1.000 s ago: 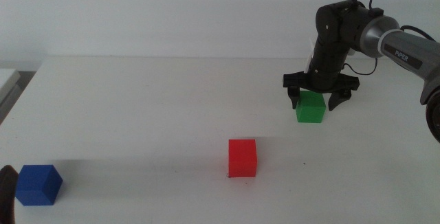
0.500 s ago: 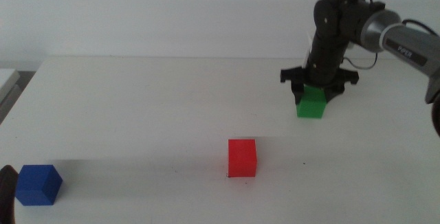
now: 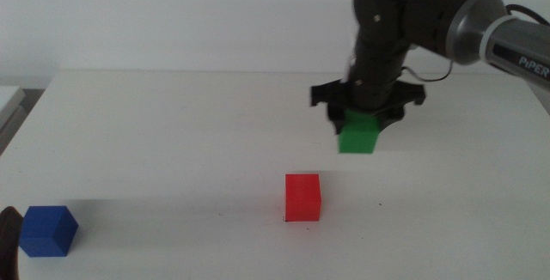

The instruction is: Stack red cubes first, then green, then blue cubes in a specific spot.

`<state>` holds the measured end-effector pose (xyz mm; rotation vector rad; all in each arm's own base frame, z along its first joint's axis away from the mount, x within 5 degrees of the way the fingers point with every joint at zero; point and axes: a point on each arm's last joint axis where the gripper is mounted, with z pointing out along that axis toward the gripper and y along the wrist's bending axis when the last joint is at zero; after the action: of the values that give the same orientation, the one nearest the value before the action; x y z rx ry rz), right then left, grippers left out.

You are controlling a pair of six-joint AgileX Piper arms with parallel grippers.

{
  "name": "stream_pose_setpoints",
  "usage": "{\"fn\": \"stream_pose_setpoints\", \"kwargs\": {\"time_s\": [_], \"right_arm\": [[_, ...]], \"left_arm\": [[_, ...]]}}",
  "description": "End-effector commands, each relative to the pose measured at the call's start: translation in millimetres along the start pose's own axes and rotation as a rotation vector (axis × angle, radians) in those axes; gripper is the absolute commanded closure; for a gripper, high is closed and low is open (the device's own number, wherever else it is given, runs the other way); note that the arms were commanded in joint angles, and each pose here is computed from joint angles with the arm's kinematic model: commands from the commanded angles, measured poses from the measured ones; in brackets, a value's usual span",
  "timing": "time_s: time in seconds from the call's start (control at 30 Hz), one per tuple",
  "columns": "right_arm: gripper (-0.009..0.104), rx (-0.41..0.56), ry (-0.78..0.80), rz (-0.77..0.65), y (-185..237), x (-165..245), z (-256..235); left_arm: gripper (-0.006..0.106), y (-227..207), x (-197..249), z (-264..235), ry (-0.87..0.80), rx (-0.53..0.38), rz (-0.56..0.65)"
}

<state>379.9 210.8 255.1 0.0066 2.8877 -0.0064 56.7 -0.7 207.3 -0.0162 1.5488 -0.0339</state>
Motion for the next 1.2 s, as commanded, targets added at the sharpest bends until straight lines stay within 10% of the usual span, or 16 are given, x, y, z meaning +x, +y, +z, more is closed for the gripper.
{"fn": "stream_pose_setpoints", "kwargs": {"time_s": [0.0,1.17], "right_arm": [[0.074,-0.009,-0.022,-0.005,11.5,13.3,-16.7],[0.074,-0.011,0.025,-0.033,73.0,59.8,-4.7]], "left_arm": [[0.010,0.2,-1.4,-0.2,-0.016,-0.003,-0.005],[0.010,0.2,-1.4,-0.2,-0.016,-0.003,-0.005]]}}
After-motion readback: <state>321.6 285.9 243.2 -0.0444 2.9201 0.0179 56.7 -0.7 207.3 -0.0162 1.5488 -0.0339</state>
